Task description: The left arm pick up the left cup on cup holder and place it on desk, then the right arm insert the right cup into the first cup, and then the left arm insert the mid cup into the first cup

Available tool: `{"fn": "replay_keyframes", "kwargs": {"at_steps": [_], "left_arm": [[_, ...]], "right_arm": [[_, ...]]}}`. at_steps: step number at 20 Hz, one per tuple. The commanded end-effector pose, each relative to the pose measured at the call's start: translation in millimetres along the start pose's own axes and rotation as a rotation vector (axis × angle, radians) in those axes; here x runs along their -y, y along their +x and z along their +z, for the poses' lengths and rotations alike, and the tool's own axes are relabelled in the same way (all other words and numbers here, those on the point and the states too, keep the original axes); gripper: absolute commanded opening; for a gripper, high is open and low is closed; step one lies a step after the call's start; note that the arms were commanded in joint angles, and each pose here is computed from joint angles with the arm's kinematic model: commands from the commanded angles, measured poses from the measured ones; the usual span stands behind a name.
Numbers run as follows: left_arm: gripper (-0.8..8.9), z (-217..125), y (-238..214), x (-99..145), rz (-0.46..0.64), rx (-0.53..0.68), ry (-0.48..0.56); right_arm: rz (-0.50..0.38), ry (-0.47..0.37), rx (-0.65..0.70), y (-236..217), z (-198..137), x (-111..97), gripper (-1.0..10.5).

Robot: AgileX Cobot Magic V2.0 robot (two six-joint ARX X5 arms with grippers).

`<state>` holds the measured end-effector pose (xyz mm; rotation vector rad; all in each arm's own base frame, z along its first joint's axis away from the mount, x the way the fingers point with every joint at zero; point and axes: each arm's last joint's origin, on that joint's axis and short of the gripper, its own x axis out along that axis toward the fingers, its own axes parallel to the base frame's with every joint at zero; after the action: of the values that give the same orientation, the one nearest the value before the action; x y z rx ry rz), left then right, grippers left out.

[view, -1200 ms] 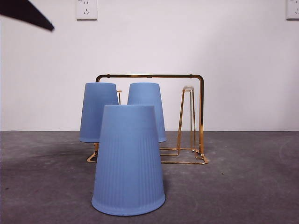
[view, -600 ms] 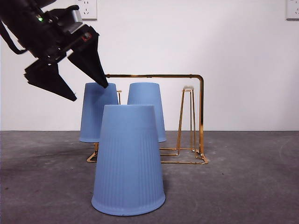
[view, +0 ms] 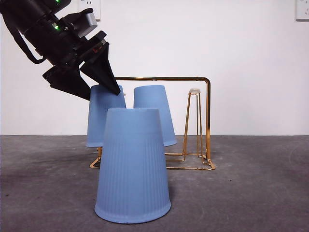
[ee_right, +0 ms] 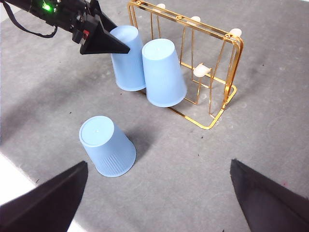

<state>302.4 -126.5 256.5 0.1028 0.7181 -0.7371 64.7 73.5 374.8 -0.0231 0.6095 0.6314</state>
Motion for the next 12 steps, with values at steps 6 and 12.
{"fn": "replay_keyframes", "kwargs": {"at_steps": [6, 12], "left_arm": [[3.04, 23.1, -9.2, 2.5, 0.001, 0.048, 0.020], [3.03, 56.5, -50.9, 13.6, 0.039, 0.071, 0.036]], "right_arm": [[0.008, 0.013, 0.011, -0.5, 2.8, -1.4, 4.6], [0.009, 0.013, 0.012, -0.5, 2.8, -1.4, 4.6]]}}
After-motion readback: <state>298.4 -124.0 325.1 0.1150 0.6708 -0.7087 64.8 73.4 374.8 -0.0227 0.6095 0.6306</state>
